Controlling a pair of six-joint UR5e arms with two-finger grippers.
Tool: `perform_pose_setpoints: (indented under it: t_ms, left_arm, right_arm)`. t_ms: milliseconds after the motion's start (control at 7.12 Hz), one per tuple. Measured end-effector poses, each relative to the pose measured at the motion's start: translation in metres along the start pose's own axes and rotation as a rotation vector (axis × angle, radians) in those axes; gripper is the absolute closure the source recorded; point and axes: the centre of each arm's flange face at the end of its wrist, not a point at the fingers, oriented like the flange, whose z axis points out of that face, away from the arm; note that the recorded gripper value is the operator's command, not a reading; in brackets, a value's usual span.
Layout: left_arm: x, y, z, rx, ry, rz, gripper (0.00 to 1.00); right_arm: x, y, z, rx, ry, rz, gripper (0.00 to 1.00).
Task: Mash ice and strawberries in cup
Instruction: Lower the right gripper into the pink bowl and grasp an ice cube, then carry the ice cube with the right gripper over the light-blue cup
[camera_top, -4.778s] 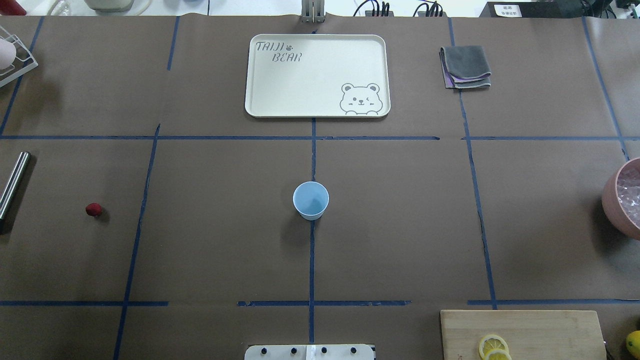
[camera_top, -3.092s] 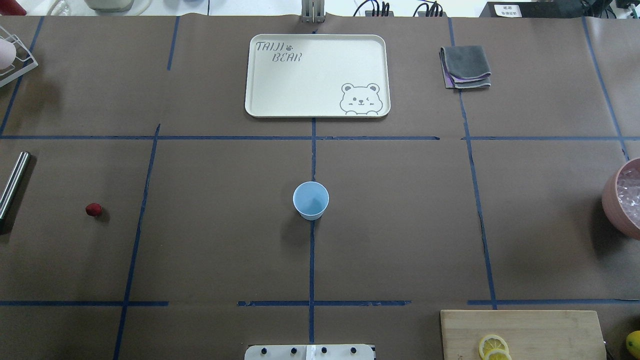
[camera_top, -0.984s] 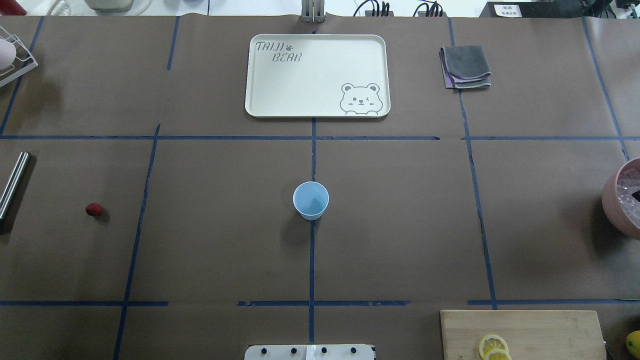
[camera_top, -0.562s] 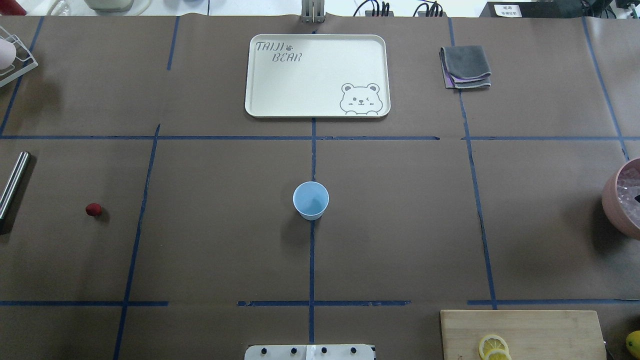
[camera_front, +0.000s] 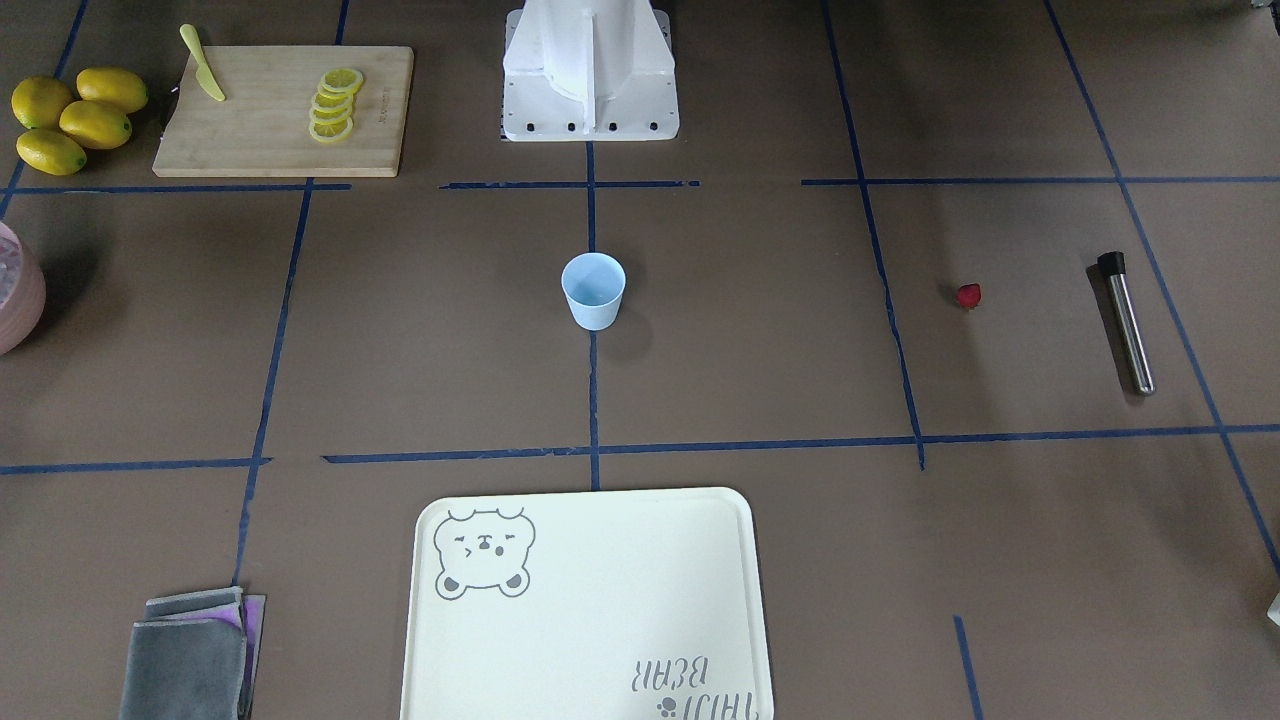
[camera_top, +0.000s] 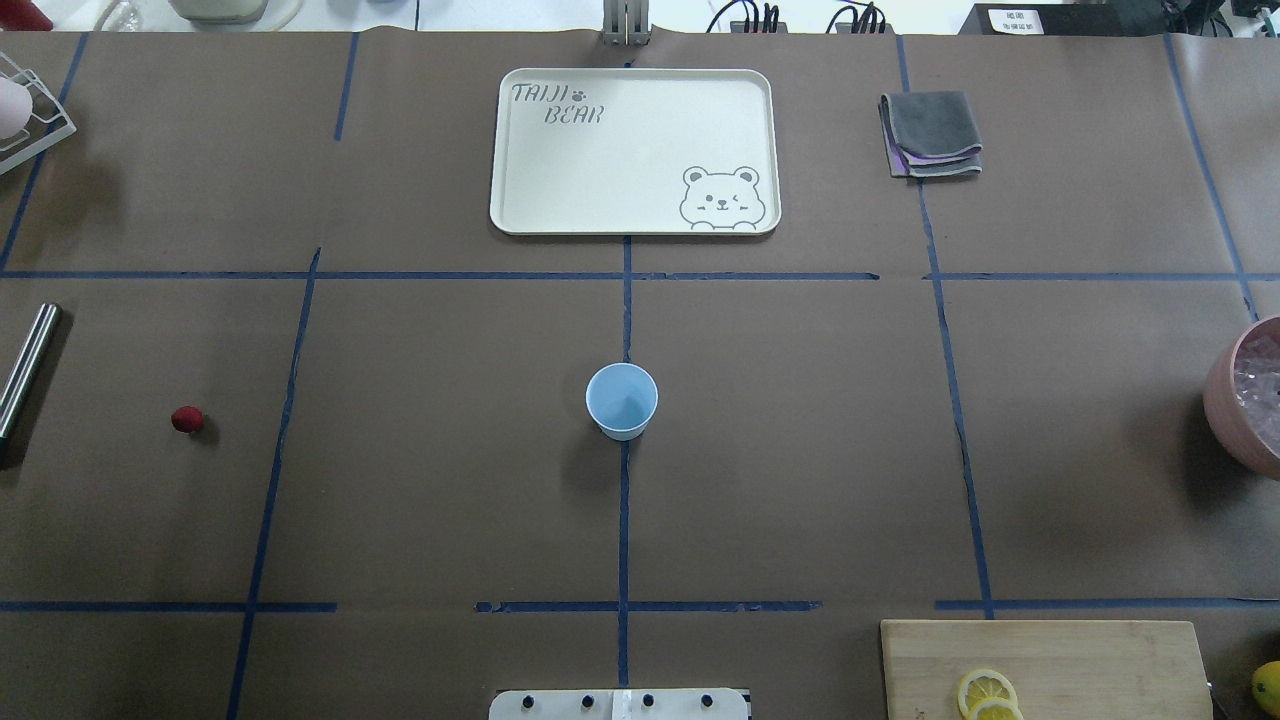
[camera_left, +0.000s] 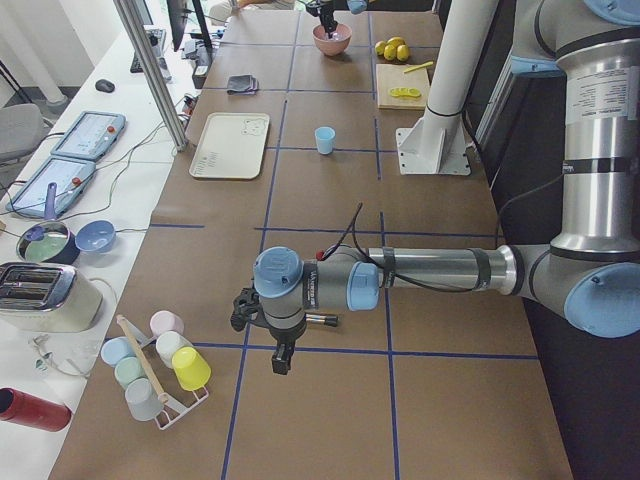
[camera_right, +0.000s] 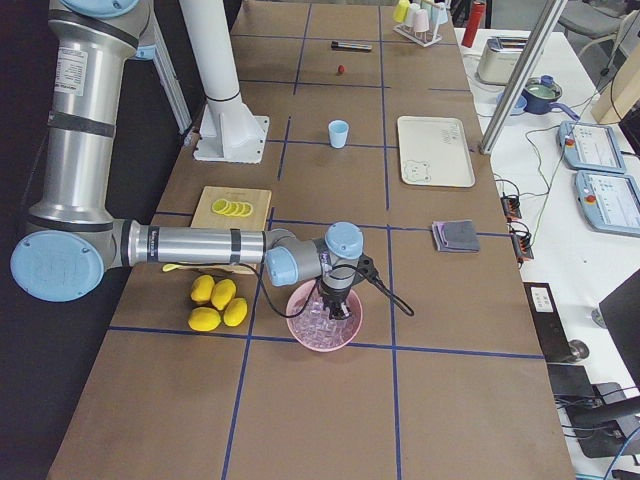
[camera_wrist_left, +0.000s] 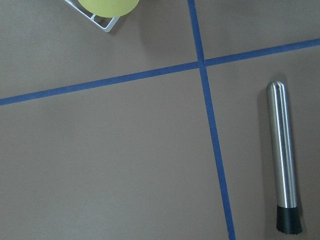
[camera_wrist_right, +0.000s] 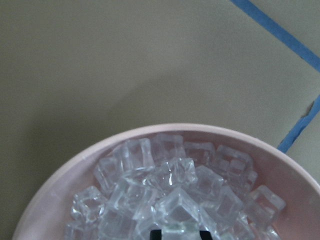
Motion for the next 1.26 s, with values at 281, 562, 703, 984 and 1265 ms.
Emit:
perform_pose_setpoints:
  t_ms: [281,562,703,984,1265]
  left_arm:
    - [0.0,0.0,0.0,0.0,0.0,0.0,0.0]
    - [0.001,0.0,-0.001,0.0,0.0,0.0,0.0]
    - [0.001,0.0,-0.001,0.002,0.0,0.002,0.0]
    - [0.002,-0.001,-0.002,0.003,-0.001,0.003,0.0]
    - [0.003,-0.001,-0.003,0.006,0.0,0.006,0.0]
  right_arm:
    - [0.003,-0.004,-0.018,0.035,0.014,-0.009,1.0]
    - [0.003,-0.028,-0.048,0.083,0.027,0.011,1.0]
    - [-0.006,-0.052,-0.07,0.093,0.023,0.055,1.0]
    - [-0.048,-0.118,-0.14,0.12,0.013,0.185,1.0]
    - [-0.13,-0.188,-0.18,0.164,-0.034,0.342,1.0]
